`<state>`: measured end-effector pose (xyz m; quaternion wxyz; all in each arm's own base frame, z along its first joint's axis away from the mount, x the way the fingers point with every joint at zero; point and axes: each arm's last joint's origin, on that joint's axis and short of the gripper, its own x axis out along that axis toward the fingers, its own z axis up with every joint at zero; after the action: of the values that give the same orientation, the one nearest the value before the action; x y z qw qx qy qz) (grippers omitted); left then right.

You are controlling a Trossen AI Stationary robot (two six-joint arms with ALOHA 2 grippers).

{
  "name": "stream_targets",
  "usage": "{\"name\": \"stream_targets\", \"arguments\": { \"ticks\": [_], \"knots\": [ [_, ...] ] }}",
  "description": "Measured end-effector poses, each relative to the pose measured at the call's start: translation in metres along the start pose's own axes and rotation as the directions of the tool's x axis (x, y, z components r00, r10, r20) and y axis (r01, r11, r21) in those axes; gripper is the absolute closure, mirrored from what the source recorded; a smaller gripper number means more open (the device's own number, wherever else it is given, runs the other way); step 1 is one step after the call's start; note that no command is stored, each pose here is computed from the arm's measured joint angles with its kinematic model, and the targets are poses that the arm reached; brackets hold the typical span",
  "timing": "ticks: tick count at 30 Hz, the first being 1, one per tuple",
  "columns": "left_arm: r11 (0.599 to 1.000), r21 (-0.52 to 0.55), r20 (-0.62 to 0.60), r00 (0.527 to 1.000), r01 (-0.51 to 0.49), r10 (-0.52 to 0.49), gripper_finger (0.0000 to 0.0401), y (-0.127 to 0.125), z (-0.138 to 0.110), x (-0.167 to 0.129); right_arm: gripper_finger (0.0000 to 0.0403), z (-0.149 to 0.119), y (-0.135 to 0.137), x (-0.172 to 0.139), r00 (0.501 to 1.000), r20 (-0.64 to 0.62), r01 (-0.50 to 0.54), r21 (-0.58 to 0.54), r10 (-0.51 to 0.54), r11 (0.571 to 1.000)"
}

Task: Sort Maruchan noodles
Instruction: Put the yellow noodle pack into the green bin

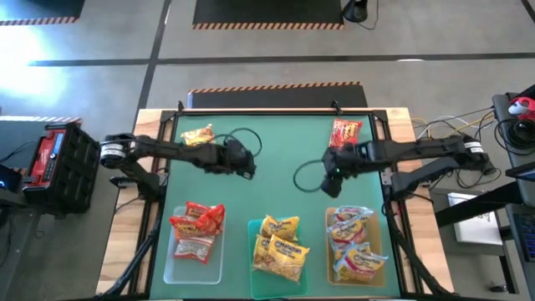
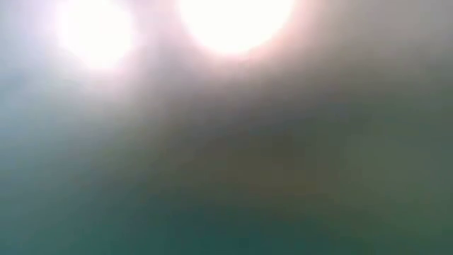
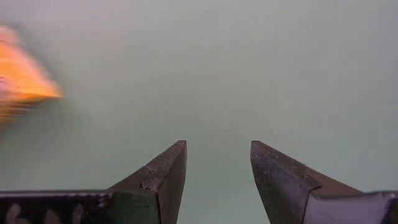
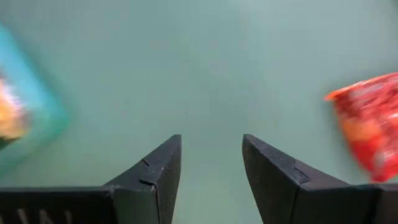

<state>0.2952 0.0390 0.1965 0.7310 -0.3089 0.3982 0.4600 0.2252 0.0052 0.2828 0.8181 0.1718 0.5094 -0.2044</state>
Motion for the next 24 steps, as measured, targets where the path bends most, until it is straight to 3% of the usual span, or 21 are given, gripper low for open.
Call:
{"name": "stream_targets", "arguments": {
  "ticks": [6,13,18,24],
  "knots": [
    [0.966,0.077,-0.073,0.965,-0.248,0.254,0.0239,0.043,0.036,0.005,0.0243,0.015,-0.025,0.008,0.998,-0.004,0.065,-0.098,-0.065,0.993],
    [0.868,0.155,-0.09,0.868,-0.472,0.489,0.0239,0.089,0.081,-0.006,0.0243,0.023,-0.04,0.017,0.994,-0.025,0.099,-0.255,-0.109,0.962],
    [0.873,0.13,-0.185,0.853,-0.47,0.487,0.0239,0.113,0.091,0.003,0.0243,0.026,-0.047,0.021,0.991,-0.039,0.106,-0.349,-0.127,0.931],
    [0.874,0.132,-0.23,0.843,-0.468,0.487,0.0239,0.121,0.085,0.011,0.0243,0.029,-0.055,0.022,0.989,-0.042,0.109,-0.446,-0.142,0.889]
  ]
}}
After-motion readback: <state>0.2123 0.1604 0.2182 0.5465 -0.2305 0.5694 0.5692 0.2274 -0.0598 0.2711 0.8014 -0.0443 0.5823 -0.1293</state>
